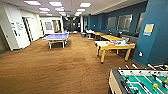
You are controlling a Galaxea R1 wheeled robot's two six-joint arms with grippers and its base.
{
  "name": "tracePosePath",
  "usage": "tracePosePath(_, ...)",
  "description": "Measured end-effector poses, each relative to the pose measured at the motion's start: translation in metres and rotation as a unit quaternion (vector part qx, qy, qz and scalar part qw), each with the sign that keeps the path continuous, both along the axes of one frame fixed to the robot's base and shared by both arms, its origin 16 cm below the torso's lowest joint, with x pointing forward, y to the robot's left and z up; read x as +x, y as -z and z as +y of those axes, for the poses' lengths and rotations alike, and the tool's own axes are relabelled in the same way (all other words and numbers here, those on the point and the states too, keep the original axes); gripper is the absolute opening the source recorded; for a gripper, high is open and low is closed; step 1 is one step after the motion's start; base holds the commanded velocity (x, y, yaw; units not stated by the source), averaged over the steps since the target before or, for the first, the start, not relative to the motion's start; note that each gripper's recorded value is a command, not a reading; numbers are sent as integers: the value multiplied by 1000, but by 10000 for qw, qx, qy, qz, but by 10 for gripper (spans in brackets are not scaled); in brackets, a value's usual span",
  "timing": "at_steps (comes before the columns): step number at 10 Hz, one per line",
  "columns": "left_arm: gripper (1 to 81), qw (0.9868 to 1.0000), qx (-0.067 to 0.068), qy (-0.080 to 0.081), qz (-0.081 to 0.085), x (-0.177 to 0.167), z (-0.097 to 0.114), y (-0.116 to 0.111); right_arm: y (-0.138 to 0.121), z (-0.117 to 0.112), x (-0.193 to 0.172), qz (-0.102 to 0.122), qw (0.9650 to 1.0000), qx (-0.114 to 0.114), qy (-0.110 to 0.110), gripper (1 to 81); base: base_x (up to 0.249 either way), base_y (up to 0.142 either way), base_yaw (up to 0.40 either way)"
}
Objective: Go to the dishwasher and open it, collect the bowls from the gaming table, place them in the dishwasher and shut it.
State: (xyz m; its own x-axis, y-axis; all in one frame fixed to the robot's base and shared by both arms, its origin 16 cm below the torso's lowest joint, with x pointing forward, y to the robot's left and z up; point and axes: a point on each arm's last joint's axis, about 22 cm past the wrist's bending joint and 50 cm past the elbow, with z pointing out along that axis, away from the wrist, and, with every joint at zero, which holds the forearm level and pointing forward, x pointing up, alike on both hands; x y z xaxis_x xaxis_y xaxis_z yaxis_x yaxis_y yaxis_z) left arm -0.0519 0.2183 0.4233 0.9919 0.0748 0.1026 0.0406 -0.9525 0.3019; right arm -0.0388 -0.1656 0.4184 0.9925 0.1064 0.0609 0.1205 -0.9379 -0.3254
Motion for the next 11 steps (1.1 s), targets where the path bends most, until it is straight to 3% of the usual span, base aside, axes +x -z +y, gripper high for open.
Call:
tracePosePath(5, 811, 10000, 0, 0, 2, 0, 0, 0, 0, 4, -1, 8, 10000, 24, 2, 811, 191, 0, 0)
tracePosePath(11, 811, 10000, 3, 0, 6, -1, 0, 0, 0, 1, 4, -22, 10000, 5, 2, 811, 163, 87, 0)
